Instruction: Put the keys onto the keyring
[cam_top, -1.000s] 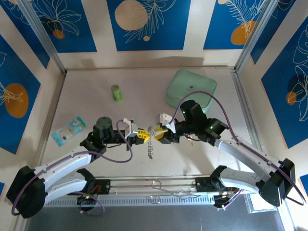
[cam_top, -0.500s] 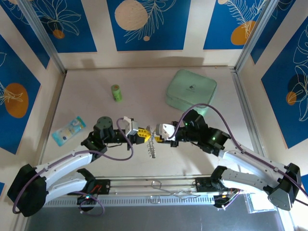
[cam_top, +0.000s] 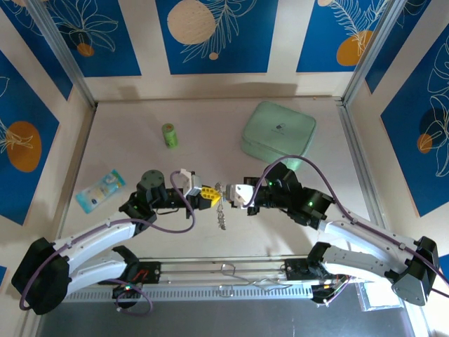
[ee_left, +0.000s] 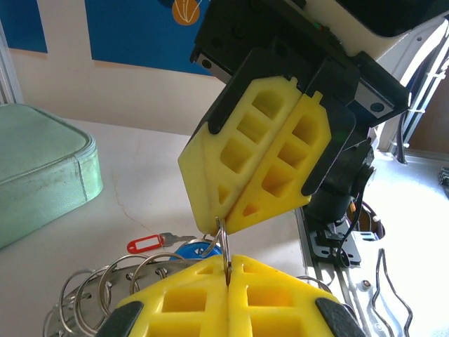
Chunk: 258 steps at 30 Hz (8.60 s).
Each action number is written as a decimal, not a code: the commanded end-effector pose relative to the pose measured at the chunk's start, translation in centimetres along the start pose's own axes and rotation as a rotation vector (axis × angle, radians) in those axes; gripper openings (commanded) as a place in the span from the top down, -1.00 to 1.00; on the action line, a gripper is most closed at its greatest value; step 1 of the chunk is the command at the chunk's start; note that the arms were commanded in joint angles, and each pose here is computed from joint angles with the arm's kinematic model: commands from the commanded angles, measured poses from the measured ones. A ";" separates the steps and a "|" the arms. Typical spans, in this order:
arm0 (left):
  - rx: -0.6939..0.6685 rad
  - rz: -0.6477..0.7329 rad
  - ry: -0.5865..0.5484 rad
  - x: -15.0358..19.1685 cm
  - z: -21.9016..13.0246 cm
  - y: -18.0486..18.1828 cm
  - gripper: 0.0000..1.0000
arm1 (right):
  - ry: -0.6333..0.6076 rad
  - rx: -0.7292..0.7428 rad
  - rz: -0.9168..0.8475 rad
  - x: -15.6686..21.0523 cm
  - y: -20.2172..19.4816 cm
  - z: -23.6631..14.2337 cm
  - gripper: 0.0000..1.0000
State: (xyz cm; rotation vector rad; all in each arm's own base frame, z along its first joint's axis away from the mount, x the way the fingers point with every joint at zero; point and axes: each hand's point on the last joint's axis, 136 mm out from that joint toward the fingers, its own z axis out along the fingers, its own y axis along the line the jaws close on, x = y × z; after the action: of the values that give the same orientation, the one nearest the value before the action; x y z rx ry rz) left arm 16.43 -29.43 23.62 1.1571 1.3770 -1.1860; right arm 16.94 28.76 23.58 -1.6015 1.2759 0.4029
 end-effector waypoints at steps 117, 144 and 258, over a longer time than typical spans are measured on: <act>0.017 0.103 0.038 0.0 0.1 -1.5 1.00 | 0.007 -0.153 0.214 0.7 1.8 0.3 0.59; -0.123 0.174 -0.127 -3.0 -0.7 0.1 1.00 | -0.018 -0.169 0.268 0.1 2.8 2.0 0.59; -0.034 0.185 0.102 0.2 0.9 -0.9 1.00 | 0.110 -0.090 -0.015 2.5 2.9 0.4 0.85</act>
State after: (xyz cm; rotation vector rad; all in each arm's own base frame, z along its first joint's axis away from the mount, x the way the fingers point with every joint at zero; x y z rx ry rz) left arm 15.62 -30.10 21.38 1.3525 1.3970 -0.9713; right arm 16.44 28.13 20.73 -1.6848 1.3658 0.3803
